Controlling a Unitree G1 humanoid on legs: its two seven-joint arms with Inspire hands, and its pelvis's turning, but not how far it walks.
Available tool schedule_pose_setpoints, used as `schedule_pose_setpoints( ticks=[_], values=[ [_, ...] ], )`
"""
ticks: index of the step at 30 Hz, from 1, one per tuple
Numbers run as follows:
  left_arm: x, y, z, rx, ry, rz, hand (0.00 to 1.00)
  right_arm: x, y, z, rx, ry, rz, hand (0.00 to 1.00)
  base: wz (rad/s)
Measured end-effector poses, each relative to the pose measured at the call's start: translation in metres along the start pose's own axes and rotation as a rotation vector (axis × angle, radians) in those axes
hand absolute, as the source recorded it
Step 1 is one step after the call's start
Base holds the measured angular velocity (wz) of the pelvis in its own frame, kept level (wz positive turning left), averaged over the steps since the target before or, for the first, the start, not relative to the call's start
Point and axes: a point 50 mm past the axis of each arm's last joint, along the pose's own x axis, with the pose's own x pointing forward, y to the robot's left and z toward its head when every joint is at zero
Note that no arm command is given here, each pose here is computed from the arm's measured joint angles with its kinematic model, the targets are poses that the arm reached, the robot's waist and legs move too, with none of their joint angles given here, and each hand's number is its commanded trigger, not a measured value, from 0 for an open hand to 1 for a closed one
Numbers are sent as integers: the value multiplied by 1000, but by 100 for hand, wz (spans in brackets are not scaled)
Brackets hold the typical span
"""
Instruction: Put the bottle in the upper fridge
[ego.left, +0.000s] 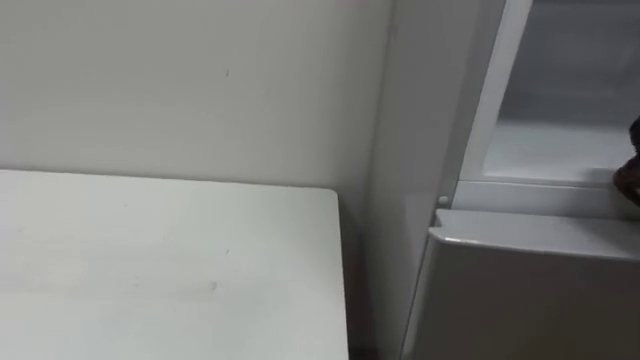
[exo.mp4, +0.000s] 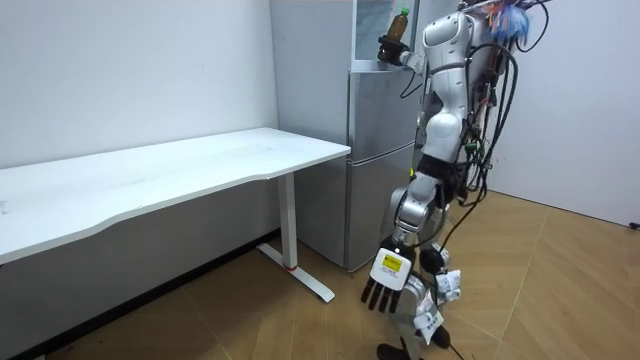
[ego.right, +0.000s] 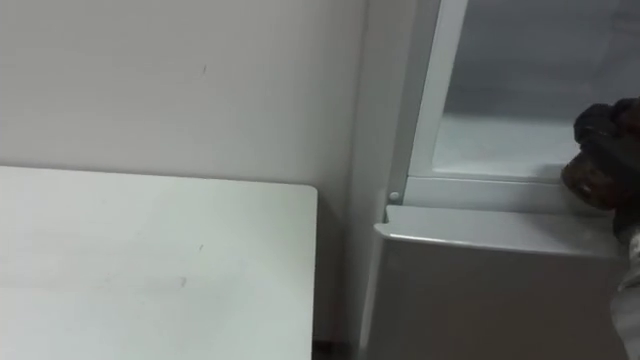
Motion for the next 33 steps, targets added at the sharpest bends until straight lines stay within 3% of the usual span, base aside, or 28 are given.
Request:
schedule_pose_setpoints(
  ticks=[11,17,33],
  values=[
    [-2,1,-4,1,19,-30,0,23,3,0,6,52,-47,100,0],
    [-2,1,-7,-2,53,-37,0,26,4,0,-35,74,0,100,1],
    [-6,20,-21,-50,101,12,0,39,6,-8,-212,162,91,100,4]
  ],
)
